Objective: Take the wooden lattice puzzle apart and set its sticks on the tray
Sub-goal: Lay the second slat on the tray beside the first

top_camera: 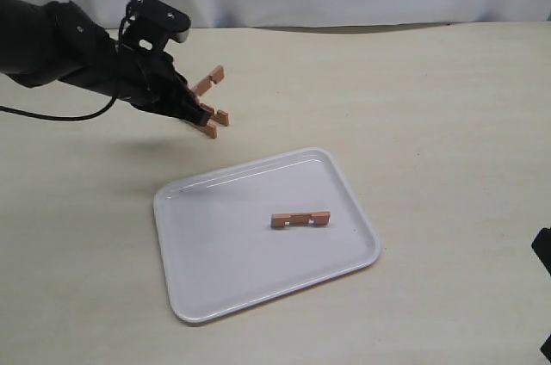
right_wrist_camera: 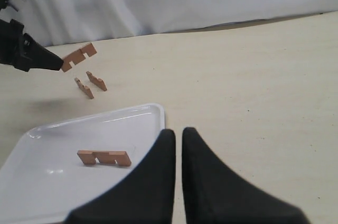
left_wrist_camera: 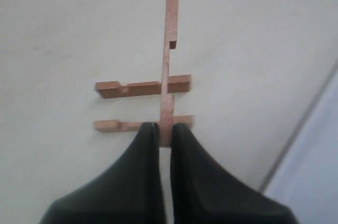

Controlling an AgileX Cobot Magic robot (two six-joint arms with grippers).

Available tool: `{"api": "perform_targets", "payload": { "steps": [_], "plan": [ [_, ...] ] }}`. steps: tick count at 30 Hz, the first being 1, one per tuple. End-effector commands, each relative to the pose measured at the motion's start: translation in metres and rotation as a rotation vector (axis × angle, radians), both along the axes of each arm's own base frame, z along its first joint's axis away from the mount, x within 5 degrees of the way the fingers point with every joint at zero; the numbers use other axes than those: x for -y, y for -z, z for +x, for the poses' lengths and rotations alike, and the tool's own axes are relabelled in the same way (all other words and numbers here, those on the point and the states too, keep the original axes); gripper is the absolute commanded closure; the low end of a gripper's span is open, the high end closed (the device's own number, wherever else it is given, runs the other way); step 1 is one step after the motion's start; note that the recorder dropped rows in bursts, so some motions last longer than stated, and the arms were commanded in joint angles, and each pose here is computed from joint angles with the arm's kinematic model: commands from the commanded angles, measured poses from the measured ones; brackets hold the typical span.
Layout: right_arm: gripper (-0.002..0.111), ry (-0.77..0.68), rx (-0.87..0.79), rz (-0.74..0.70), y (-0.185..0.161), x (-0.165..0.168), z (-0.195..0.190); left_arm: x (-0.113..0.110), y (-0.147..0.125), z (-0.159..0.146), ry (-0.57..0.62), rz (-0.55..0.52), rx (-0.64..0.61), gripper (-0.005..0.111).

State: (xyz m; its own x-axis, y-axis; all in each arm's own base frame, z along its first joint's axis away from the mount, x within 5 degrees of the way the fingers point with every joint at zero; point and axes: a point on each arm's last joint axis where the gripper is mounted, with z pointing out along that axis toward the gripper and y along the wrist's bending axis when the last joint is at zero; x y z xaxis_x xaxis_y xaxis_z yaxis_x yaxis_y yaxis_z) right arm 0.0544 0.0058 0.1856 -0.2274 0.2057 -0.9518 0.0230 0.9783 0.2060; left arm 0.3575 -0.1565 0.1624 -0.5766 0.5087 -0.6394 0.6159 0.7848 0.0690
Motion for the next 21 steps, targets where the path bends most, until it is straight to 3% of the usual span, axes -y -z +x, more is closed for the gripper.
{"api": "perform_targets", "payload": {
  "steps": [1, 4, 6, 15, 21],
  "plan": [
    [0.104, -0.001, -0.002, -0.014, 0.001, 0.000, 0.000, 0.035, -0.007, -0.029, 0.271, 0.039, -0.067, 0.107],
    [0.104, -0.001, -0.002, -0.014, 0.001, 0.000, 0.000, 0.057, -0.007, -0.054, 0.519, 0.064, -0.173, 0.107],
    [0.104, -0.001, -0.002, -0.014, 0.001, 0.000, 0.000, 0.066, -0.007, -0.065, 0.597, 0.071, -0.206, 0.107],
    [0.104, -0.001, -0.002, -0.014, 0.001, 0.000, 0.000, 0.072, 0.007, -0.055, 0.538, 0.092, -0.129, 0.107],
    [0.104, -0.001, -0.002, -0.014, 0.001, 0.000, 0.000, 0.074, 0.028, -0.052, 0.516, 0.094, -0.174, 0.107]
  ]
}}
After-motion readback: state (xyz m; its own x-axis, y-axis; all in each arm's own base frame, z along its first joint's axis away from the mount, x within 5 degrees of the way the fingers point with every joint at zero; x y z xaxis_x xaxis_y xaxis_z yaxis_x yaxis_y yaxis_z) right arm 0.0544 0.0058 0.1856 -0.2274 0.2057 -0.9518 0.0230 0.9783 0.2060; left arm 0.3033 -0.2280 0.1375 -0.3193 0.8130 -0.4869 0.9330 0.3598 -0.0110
